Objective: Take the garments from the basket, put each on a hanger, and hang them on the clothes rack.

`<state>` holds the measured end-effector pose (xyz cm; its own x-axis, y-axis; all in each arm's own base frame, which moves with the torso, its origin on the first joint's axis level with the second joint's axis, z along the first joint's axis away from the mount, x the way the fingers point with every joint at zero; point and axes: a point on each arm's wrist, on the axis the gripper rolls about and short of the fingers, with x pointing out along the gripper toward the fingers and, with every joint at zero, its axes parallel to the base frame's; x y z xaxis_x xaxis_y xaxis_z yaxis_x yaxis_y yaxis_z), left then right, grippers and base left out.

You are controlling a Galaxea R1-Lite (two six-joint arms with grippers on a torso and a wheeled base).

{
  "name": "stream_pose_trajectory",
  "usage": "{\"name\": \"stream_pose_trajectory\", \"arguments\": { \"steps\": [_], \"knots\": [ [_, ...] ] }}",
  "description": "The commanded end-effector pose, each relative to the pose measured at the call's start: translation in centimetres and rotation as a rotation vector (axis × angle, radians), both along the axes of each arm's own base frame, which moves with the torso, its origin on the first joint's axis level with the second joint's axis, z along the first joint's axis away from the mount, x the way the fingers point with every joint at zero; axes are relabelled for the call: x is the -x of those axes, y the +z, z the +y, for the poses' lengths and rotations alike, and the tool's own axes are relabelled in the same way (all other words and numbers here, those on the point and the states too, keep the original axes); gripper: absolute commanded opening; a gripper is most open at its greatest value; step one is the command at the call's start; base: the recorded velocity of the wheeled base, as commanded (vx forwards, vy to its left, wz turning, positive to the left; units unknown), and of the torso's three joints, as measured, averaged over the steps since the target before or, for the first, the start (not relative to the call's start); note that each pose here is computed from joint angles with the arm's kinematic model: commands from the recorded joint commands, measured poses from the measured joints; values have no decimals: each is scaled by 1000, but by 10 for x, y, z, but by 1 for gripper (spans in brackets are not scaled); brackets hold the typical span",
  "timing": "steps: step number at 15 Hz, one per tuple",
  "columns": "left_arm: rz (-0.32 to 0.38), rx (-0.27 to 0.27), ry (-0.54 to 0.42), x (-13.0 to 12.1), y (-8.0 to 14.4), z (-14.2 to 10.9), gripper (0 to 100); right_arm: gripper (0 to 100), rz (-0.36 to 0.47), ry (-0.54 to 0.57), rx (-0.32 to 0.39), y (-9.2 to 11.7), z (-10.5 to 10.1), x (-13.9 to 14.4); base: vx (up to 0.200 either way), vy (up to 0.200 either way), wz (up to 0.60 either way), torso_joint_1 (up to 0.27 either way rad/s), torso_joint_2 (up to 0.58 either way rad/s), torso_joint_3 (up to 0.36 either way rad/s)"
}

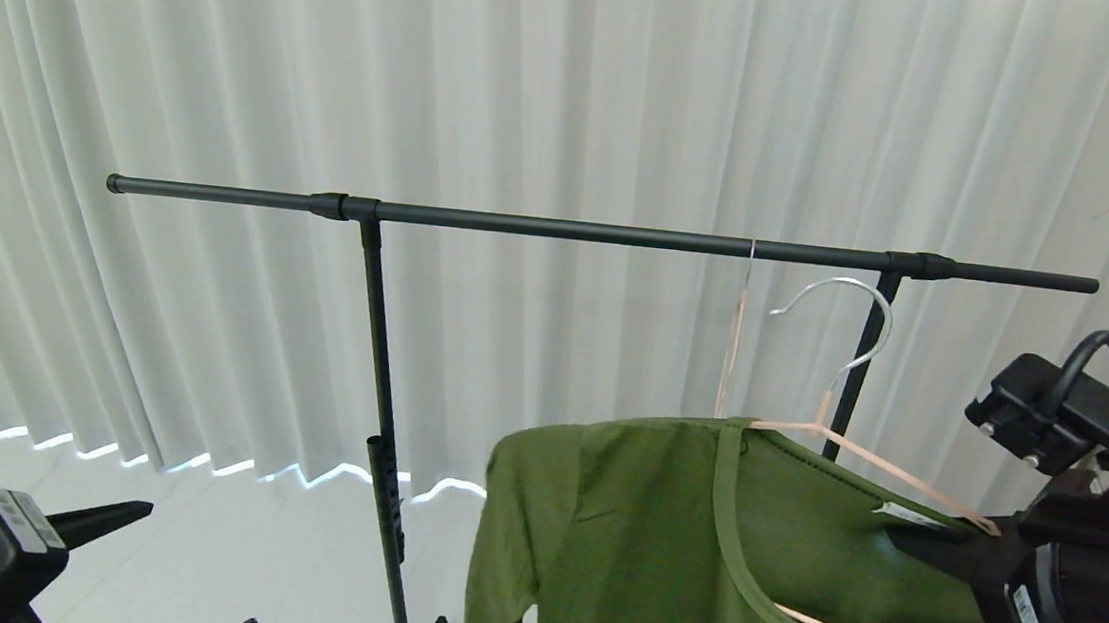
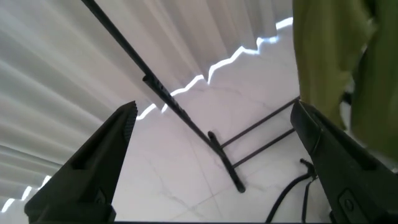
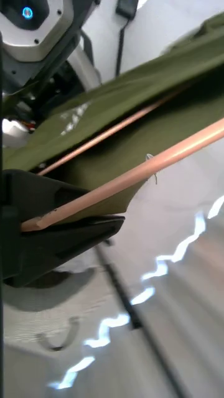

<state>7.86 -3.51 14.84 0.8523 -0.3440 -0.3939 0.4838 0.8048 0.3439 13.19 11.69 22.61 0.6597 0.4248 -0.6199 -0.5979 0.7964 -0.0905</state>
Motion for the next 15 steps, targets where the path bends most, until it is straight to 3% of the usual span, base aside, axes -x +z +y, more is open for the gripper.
{"name": "stream_pose_trajectory", "arguments": {
  "steps": [1,6,13,15],
  "knots": [
    [1,3,21,-8,7,-2,100,0,55,-103,57,0,-3,-6,0,0,0,0,0,0],
    [27,-17,31,-16,6,-4,100,0,153,-312,130,-6,-25,-8,0,0,0,0,0,0],
    [47,-31,47,-27,9,-8,100,0,182,-343,117,-8,-26,-8,0,0,0,0,0,0],
    [50,-42,63,-28,8,-8,100,0,181,-343,115,-8,-26,-8,0,200,0,5,2,5]
  ]
}}
